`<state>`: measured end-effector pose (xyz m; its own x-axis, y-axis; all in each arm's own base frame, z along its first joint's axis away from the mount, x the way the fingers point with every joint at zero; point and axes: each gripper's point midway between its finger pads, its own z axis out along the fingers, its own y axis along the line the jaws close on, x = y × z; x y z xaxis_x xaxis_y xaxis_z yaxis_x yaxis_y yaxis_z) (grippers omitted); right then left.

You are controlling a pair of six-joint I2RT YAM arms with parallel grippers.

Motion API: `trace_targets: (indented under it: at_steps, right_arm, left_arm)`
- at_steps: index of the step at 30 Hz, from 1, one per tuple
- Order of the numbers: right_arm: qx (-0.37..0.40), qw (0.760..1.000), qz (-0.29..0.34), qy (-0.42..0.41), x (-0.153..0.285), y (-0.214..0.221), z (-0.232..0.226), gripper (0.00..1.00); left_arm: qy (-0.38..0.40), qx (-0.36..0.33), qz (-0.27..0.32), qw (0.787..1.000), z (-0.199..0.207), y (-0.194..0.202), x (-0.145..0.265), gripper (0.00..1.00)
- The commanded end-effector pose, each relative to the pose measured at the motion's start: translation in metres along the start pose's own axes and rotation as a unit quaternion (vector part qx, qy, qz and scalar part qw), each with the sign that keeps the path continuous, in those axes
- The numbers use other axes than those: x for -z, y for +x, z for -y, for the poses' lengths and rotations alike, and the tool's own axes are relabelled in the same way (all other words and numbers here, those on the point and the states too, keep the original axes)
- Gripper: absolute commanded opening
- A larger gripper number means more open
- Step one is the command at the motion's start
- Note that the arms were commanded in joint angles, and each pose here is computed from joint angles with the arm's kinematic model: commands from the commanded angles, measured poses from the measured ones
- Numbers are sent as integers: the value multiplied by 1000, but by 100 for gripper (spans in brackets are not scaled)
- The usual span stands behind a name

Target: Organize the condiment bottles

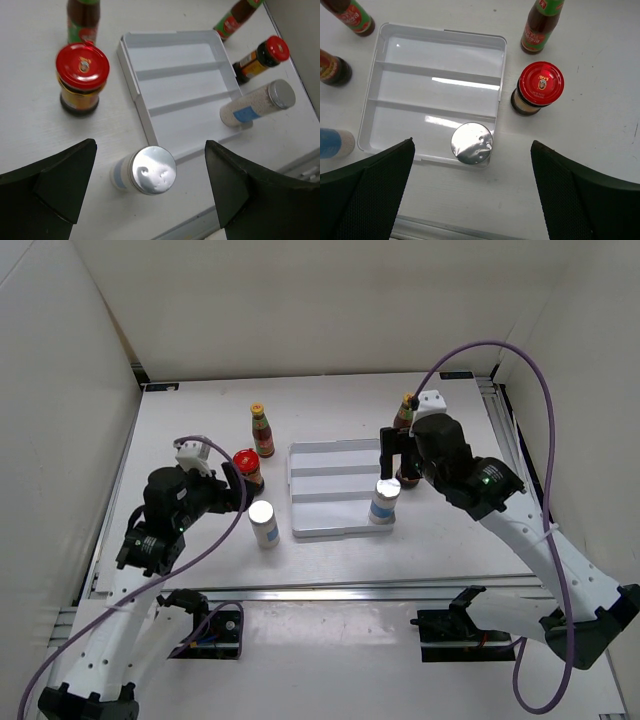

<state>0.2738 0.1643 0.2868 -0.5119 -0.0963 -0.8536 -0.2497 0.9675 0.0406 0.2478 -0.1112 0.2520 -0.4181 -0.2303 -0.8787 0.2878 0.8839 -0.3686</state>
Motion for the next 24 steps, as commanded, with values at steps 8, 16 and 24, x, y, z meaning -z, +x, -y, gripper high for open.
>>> trace_targets:
  at_steps: [8,16,24]
  right_arm:
    - [-9,1000,-21,-10,0,14,-4,100]
    - [-6,1000,-18,-17,0,9,-7,100]
    - [-2,1000,-27,-14,-3,17,-6,100]
  left_arm:
    - [69,7,-79,994,19,49,-5,100]
    - [43,-3,-172,984,22,88,-20,100]
    - [-4,-17,-196,980,13,103,-24,100]
